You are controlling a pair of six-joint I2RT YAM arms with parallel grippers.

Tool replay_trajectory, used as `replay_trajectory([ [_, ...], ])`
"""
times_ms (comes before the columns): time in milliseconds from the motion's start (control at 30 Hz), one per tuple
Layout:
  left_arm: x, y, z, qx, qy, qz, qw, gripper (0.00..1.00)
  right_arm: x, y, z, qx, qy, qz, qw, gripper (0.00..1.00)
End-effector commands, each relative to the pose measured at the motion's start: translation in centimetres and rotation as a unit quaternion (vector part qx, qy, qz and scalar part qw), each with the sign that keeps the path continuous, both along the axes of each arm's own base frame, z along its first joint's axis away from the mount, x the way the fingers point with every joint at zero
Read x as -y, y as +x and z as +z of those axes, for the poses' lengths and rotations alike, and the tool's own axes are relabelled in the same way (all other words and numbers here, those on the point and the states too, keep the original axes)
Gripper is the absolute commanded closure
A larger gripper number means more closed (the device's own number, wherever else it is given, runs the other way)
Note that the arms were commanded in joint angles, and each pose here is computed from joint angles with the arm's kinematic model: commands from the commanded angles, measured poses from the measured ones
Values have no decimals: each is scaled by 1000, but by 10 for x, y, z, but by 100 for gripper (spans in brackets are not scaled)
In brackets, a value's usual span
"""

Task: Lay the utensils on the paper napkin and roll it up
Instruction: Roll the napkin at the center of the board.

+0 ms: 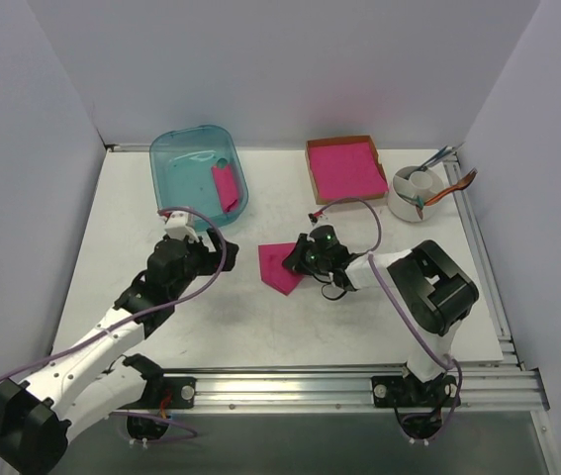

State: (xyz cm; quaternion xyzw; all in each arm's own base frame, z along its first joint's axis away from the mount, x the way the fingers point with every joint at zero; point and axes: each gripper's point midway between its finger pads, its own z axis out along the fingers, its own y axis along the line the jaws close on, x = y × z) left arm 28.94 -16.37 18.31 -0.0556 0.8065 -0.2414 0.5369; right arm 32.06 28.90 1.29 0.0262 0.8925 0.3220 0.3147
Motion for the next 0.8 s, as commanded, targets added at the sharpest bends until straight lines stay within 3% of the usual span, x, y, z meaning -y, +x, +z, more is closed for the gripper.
replay_trajectory([
  [0,18,-5,5,-13,-28,-43,999,6,11,-28,-42,-62,-78,22,995,100],
  [433,40,8,-55,-112,-4,-46,993,6,4,-65,-44,-72,-89,56,992,100],
  [667,56,19,-79,-138,0,-51,989,0,2,-83,-41,-64,-88,72,991,100],
  [700,58,21,-82,-142,1,-51,989,8,0,-85,-39,-62,-87,76,991,100],
  [767,65,25,-90,-151,5,-56,987,14,0,-86,-37,-60,-89,76,991,100],
])
